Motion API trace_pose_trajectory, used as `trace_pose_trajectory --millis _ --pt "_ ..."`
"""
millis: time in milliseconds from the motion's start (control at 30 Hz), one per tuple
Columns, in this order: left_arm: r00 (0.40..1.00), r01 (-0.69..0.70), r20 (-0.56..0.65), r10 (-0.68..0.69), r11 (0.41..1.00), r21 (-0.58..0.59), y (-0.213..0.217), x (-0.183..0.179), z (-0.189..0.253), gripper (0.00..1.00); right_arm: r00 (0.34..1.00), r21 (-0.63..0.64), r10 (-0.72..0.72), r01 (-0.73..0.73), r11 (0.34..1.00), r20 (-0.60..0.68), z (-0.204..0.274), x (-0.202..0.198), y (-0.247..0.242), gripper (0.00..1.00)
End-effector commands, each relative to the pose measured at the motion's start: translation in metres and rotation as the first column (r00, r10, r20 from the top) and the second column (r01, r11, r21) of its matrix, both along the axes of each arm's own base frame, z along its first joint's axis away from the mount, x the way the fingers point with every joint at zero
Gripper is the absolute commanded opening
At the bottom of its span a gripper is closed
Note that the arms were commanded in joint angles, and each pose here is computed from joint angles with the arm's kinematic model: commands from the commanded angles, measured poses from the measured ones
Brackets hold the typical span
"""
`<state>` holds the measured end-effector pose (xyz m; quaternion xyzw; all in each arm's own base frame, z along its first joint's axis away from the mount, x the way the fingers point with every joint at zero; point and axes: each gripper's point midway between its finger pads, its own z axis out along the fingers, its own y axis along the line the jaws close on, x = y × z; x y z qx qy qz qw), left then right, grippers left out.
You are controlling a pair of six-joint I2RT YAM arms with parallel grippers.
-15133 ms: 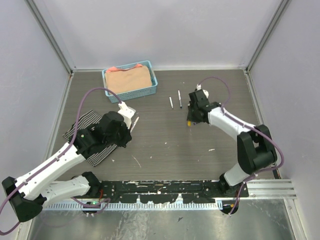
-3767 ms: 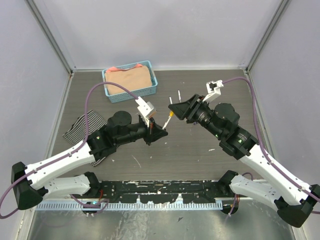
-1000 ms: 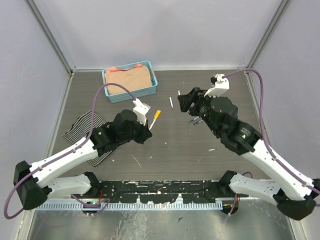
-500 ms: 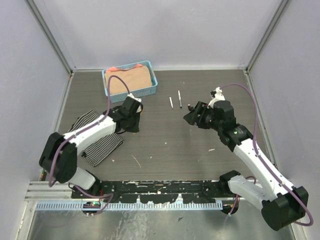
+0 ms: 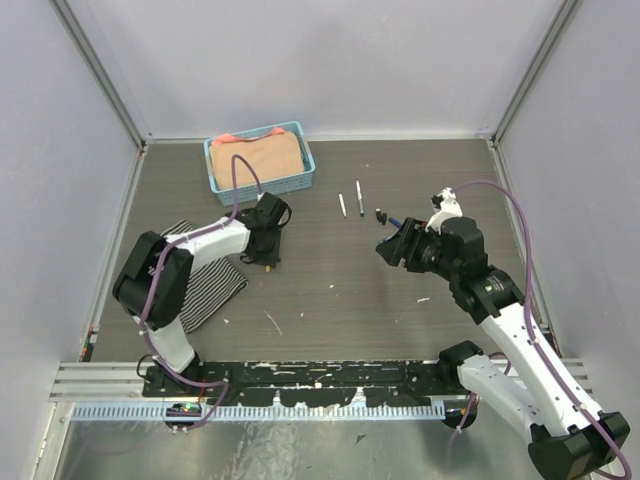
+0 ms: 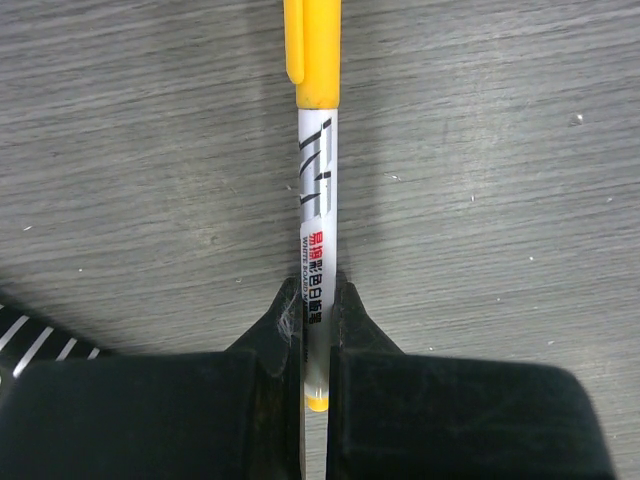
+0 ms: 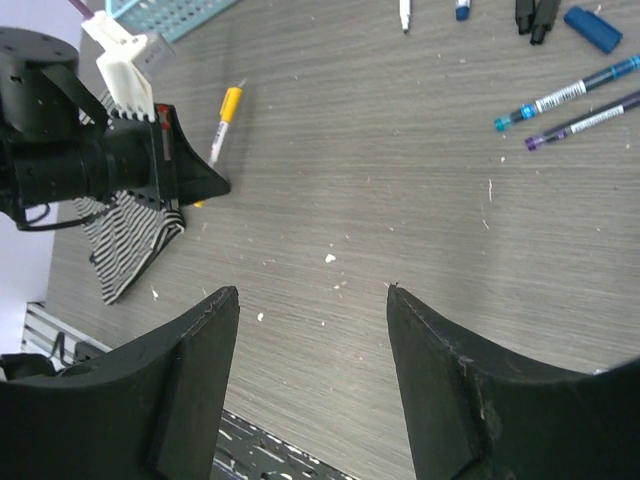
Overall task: Insert the pens into the pen caps
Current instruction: Place the pen at the center of the board.
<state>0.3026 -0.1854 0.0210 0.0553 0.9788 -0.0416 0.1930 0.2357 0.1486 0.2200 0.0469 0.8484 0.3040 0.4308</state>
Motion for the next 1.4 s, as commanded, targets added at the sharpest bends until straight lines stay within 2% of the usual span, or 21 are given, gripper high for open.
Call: trace_pose_trajectory --millis 0,233,500,667,867,1100,1367 --pt "0.999 -0.027 0.04 0.027 1.0 0.005 -0.002 0.017 0.001 0.06 1.0 -0.041 0.011 -0.011 0.999 0.014 -0.002 -0.003 -0.005 0.66" --pt "1.0 -0.025 0.002 0.025 0.999 0.039 0.001 0.015 -0.015 0.14 1.0 -0.077 -0.022 0.023 0.997 0.008 -0.008 -0.001 -0.013 0.66" --pt "1.0 -0.031 0.002 0.031 0.998 0.053 0.005 0.013 -0.018 0.33 1.0 -0.095 -0.023 0.022 0.995 -0.009 -0.012 -0.001 -0.014 0.66" --pt "1.0 -0.018 0.01 0.018 0.999 0.043 0.003 0.014 -0.012 0.36 0.999 -0.093 -0.032 0.03 0.995 -0.016 -0.014 0.001 -0.014 0.66" --pt "0.998 0.04 0.052 -0.038 0.999 -0.035 -0.013 0.019 0.022 0.37 0.998 -0.12 -0.047 0.042 0.992 -0.037 -0.02 0.004 -0.017 0.66" --pt "0.988 0.075 0.141 -0.067 0.995 -0.059 -0.013 0.023 0.079 0.39 0.993 -0.18 -0.098 0.086 0.98 -0.058 -0.024 0.023 -0.022 0.66" --pt "0.964 0.124 0.246 -0.1 0.989 -0.085 0.003 0.0 0.139 0.42 0.977 -0.27 -0.194 0.165 0.949 -0.086 -0.031 0.059 -0.029 0.65"
